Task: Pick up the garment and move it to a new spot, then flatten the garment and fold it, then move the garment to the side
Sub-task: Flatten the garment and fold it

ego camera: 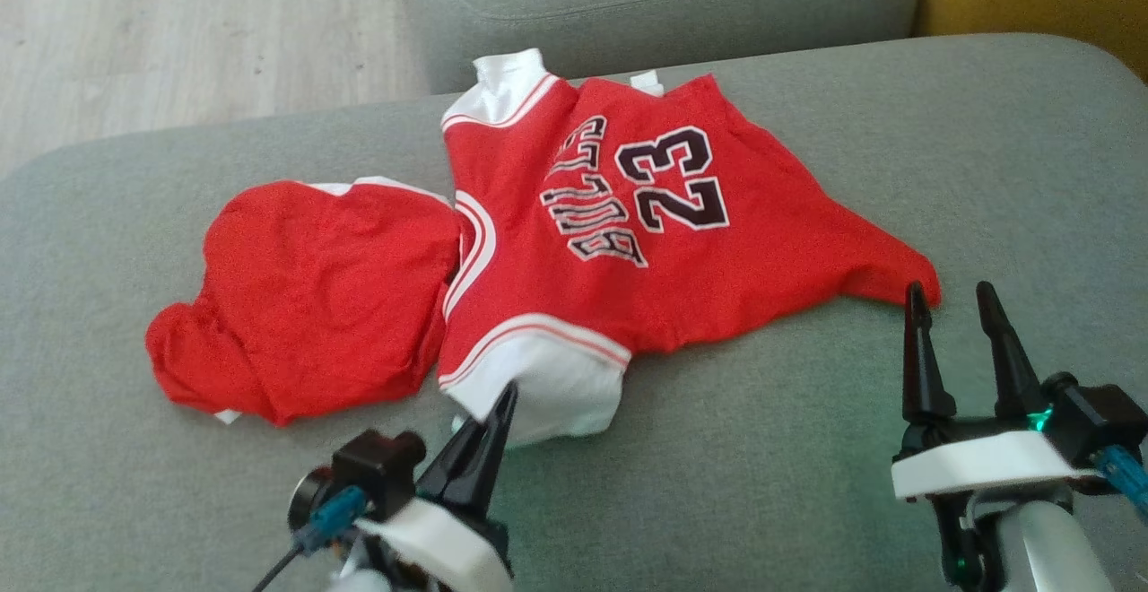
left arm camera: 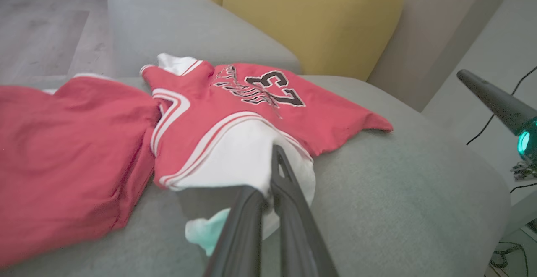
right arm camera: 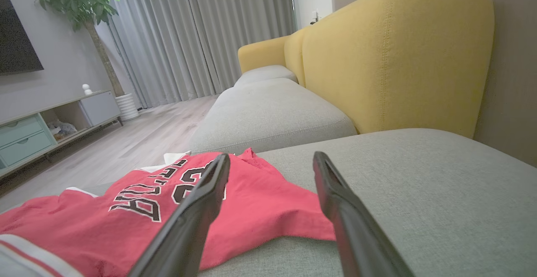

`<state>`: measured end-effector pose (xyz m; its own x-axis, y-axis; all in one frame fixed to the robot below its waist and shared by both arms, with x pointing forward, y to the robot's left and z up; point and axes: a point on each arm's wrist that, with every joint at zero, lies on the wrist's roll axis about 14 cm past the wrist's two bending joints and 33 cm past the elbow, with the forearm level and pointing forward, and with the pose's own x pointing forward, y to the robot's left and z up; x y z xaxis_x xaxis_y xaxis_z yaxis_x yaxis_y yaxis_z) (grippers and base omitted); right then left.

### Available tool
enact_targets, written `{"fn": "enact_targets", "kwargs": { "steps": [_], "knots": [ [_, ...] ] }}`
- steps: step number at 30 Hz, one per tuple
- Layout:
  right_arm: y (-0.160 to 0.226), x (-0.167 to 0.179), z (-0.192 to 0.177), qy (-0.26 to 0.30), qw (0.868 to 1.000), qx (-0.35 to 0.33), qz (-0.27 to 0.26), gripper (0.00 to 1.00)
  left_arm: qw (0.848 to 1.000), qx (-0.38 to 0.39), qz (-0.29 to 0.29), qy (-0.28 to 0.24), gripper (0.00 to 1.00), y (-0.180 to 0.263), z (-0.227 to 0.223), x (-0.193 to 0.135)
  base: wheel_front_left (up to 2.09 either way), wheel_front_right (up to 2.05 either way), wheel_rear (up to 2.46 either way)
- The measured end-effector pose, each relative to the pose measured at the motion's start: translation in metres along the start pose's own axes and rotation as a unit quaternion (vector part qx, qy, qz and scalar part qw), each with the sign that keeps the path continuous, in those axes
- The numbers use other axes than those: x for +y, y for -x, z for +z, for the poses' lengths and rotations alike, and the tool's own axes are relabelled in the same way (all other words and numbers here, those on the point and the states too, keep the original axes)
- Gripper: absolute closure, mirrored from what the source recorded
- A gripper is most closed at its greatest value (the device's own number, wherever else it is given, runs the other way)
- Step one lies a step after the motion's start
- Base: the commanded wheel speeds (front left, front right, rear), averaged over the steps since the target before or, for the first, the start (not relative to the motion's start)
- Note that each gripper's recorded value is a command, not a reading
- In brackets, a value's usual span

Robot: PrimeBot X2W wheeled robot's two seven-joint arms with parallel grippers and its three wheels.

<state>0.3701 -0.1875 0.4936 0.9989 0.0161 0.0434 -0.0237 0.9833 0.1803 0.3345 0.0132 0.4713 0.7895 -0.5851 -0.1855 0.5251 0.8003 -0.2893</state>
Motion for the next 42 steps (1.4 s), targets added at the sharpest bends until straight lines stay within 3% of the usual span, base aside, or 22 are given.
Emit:
{"fn": "enact_targets", "kwargs": {
  "steps": [7, 14, 25, 35, 42],
  "knots": [
    [-0.004, 0.006, -0.003, 0.004, 1.0, 0.004, 0.01, 0.0, 0.998, 0.055, 0.035, 0.018, 1.0, 0.022, -0.025, 0.013, 0.0, 0.0, 0.0],
    [-0.005, 0.004, -0.014, 0.017, 1.0, 0.023, 0.009, 0.0, 0.998, 0.022, 0.044, 0.031, 1.0, 0.018, -0.014, 0.01, 0.0, 0.0, 0.0],
    [-0.018, -0.036, -0.06, 0.019, 0.993, 0.106, -0.052, 0.0, 0.998, -0.037, 0.052, 0.024, 1.0, 0.002, 0.01, 0.019, 0.0, 0.0, 0.0],
    [-0.03, -0.053, -0.11, 0.02, 0.971, 0.222, -0.086, 0.0, 0.993, -0.099, 0.06, 0.009, 1.0, -0.007, 0.04, 0.028, 0.0, 0.0, 0.0],
    [-0.029, -0.055, -0.123, 0.015, 0.965, 0.243, -0.095, 0.0, 0.992, -0.111, 0.058, 0.011, 1.0, -0.008, 0.046, 0.026, 0.0, 0.0, 0.0]
  ]
}}
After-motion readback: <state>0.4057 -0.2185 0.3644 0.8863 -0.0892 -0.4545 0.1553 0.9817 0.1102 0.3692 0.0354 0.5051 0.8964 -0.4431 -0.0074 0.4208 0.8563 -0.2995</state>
